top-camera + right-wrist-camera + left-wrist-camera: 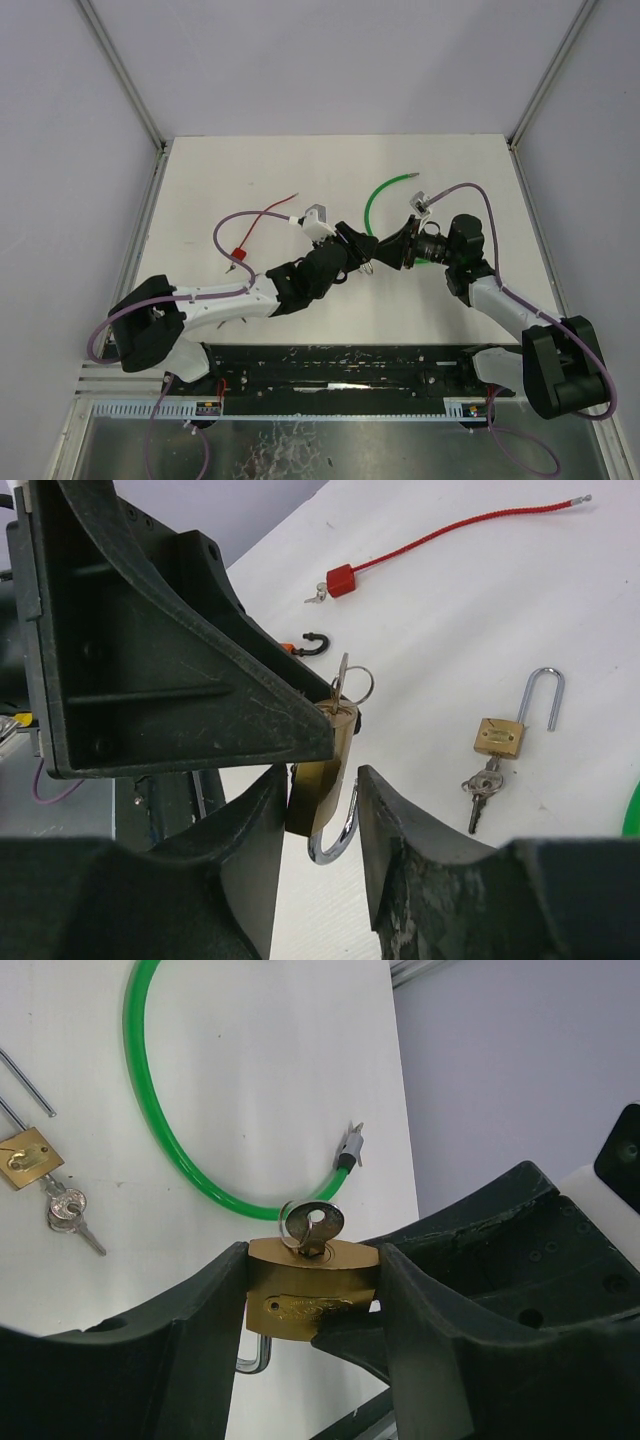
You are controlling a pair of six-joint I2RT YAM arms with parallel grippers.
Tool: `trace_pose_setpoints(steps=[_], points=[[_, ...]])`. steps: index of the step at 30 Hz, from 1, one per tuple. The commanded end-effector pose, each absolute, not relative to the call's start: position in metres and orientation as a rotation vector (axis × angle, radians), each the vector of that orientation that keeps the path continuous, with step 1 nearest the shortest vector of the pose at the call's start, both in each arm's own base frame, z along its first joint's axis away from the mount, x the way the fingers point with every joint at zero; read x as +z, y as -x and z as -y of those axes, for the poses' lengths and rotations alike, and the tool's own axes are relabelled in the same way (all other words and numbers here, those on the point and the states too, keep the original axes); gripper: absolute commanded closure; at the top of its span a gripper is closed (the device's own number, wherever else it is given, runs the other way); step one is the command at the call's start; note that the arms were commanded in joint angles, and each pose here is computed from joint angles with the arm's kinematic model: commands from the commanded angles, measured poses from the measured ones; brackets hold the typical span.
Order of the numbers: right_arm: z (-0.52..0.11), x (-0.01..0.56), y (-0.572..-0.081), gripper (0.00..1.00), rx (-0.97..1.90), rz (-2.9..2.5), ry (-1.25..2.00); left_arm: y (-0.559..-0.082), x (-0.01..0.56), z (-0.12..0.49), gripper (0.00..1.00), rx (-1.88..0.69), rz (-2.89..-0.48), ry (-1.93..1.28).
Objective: Lock with the key
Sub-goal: Pick up the lock from the center of the board.
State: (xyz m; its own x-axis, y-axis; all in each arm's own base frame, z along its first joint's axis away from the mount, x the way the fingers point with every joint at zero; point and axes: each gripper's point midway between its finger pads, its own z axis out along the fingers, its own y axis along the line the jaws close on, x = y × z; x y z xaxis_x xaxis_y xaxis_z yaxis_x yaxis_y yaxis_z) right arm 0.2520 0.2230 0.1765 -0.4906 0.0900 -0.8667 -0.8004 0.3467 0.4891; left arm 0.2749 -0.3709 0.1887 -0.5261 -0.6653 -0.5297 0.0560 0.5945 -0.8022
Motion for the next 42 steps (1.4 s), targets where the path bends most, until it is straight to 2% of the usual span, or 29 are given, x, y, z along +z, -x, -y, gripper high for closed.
trace_pose_setpoints(steps=[1,7,10,12,16,20,28,31,36,42], points=[[-0.227,0.192,-0.251,0.62,1.283,-1.649,0.668,-0.278,0.228,0.384,1.00,-1.134,-1.818,0.534],[-0.229,0.194,-0.251,0.87,1.299,-1.653,0.688,-0.274,0.231,0.386,0.98,-1.169,-1.820,0.516],[-0.229,0.200,-0.249,0.95,1.301,-1.637,0.703,-0.271,0.233,0.384,0.82,-1.179,-1.819,0.510],[-0.228,0.204,-0.247,0.99,1.306,-1.624,0.715,-0.268,0.235,0.381,0.63,-1.198,-1.809,0.502],[-0.227,0.209,-0.243,1.00,1.330,-1.612,0.733,-0.259,0.245,0.372,0.36,-1.271,-1.746,0.483],[-0.225,0.210,-0.243,1.00,1.348,-1.614,0.732,-0.252,0.252,0.358,0.20,-1.307,-1.686,0.464],[-0.218,0.222,-0.240,1.00,1.370,-1.584,0.739,-0.231,0.270,0.332,0.11,-1.306,-1.578,0.276],[-0.215,0.227,-0.237,1.00,1.372,-1.573,0.758,-0.218,0.274,0.315,0.01,-1.330,-1.491,0.208],[-0.212,0.232,-0.228,1.00,1.377,-1.555,0.806,-0.185,0.281,0.296,0.00,-1.322,-1.316,-0.068],[-0.212,0.234,-0.219,1.00,1.406,-1.542,0.845,-0.165,0.275,0.299,0.00,-1.323,-1.314,-0.256]])
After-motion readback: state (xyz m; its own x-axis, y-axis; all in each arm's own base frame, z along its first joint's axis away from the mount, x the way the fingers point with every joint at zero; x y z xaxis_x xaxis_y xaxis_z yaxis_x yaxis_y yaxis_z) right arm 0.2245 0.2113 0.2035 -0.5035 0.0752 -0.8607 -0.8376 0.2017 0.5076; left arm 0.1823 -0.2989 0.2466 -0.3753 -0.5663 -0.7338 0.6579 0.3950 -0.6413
